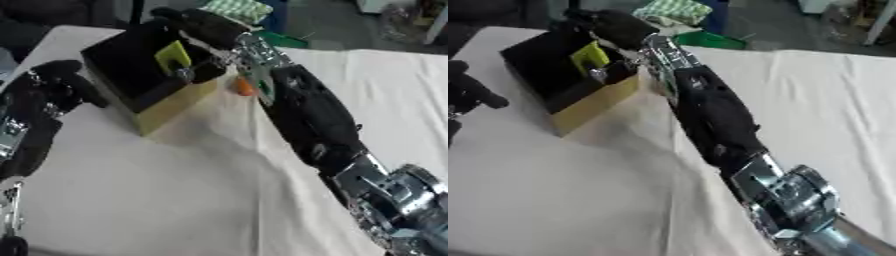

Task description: Pick up objects on the table and place them in the box.

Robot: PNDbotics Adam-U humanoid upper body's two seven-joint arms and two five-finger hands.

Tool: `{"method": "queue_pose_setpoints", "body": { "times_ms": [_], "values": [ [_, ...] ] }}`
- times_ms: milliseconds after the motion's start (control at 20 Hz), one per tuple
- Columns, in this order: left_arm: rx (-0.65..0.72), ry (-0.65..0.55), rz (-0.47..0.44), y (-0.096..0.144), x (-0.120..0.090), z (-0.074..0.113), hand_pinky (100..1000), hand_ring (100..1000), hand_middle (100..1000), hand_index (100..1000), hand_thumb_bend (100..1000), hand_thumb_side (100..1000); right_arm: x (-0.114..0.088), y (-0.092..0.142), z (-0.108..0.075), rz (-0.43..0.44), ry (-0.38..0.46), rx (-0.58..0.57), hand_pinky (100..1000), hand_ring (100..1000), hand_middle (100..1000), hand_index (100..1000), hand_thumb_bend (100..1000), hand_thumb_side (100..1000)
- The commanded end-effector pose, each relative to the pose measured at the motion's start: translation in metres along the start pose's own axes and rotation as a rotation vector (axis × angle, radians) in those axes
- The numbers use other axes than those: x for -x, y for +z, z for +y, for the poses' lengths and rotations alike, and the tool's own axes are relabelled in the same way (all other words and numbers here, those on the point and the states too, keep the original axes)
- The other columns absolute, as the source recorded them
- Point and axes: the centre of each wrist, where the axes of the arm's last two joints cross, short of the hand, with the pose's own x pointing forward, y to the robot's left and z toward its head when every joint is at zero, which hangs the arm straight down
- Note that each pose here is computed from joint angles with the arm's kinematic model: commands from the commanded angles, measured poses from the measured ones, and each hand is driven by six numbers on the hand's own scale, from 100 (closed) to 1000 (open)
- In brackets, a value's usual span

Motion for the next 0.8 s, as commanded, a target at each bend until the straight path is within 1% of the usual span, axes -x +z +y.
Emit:
{"method": "queue_pose_setpoints", "body": {
  "times_ms": [50,100,200,250,300,500,650,700,800],
  "values": [
    [0.015,-0.015,-0.031,-0.007,-0.008,0.001,705,628,607,858,100,737,0.000,-0.008,-0.023,-0.002,0.063,0.081,880,887,1000,1000,100,271],
    [0.015,-0.016,-0.031,-0.007,-0.008,0.001,704,628,607,858,100,738,-0.001,-0.008,-0.024,0.003,0.070,0.095,875,881,1000,1000,103,250],
    [0.013,-0.016,-0.028,-0.007,-0.008,0.001,704,628,607,859,100,739,-0.001,-0.007,-0.027,0.013,0.077,0.119,872,874,1000,1000,100,242],
    [0.014,-0.018,-0.025,-0.006,-0.008,0.001,704,628,607,859,100,740,0.001,-0.006,-0.028,0.020,0.073,0.129,874,866,1000,1000,100,241],
    [0.014,-0.019,-0.022,-0.006,-0.008,0.002,704,628,607,859,100,741,0.002,-0.005,-0.029,0.027,0.062,0.136,880,856,1000,1000,100,260],
    [0.011,-0.027,-0.011,-0.003,-0.008,0.003,704,629,607,860,100,743,0.018,0.006,-0.031,0.078,-0.016,0.118,898,843,1000,1000,100,296],
    [0.012,-0.033,-0.002,-0.001,-0.007,0.004,704,629,607,860,100,747,0.035,0.019,-0.030,0.135,-0.077,0.081,911,832,1000,1000,100,341],
    [0.012,-0.034,0.001,-0.001,-0.007,0.005,704,629,607,861,100,747,0.040,0.023,-0.030,0.152,-0.097,0.072,917,827,1000,1000,100,372],
    [0.012,-0.039,0.005,0.000,-0.007,0.006,704,629,607,860,100,748,0.051,0.034,-0.029,0.201,-0.135,0.057,922,821,999,1000,100,395]
  ]
}}
